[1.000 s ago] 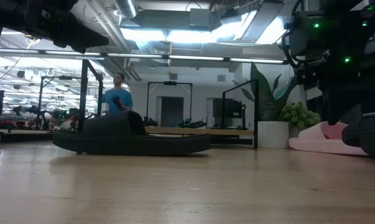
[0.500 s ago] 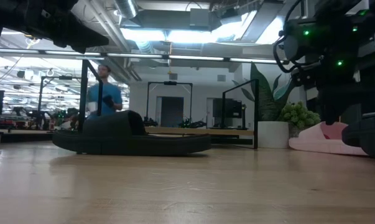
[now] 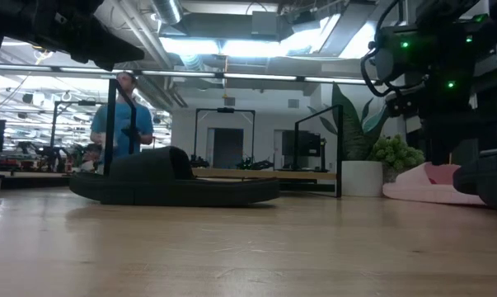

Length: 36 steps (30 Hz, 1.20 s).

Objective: Pick and place slides into the shelf
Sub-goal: Put the top pink slide on the shelf

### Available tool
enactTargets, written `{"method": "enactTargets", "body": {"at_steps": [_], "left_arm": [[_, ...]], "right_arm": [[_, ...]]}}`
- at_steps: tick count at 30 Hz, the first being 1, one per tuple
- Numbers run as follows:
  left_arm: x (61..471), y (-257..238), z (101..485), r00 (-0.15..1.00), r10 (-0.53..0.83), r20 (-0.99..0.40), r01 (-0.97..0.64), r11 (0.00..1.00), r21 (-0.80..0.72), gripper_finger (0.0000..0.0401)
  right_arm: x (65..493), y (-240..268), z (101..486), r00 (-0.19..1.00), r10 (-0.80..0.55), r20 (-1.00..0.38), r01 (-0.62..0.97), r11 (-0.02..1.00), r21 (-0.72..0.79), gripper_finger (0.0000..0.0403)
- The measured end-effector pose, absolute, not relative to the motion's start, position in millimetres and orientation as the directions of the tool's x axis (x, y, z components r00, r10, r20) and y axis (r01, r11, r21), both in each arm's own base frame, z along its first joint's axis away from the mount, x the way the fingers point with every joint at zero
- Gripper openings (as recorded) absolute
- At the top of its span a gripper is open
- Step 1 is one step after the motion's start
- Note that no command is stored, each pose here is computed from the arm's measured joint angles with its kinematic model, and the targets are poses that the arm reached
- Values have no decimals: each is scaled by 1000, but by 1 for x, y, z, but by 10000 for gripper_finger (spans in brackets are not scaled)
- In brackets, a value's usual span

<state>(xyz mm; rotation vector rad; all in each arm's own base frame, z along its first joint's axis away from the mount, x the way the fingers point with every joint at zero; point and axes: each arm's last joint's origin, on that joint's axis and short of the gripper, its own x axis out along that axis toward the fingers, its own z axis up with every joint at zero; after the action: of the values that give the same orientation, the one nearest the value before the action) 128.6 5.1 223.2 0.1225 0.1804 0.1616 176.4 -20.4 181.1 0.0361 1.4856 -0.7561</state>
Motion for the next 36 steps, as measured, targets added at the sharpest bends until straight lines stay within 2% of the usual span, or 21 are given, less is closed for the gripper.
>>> {"method": "enactTargets", "body": {"at_steps": [15,30,36], "left_arm": [[129,5,223,971,170,-169,-148,980,135,0],[129,5,223,971,170,-169,-148,980,135,0],[129,5,223,971,170,-169,-148,980,135,0]], "right_arm": [[191,-18,182,46,-341,-939,522,810,-268,2],[187,-19,184,-5,-362,-932,505,804,-314,1],[184,-19,184,-32,-363,-931,474,815,-333,19]]}}
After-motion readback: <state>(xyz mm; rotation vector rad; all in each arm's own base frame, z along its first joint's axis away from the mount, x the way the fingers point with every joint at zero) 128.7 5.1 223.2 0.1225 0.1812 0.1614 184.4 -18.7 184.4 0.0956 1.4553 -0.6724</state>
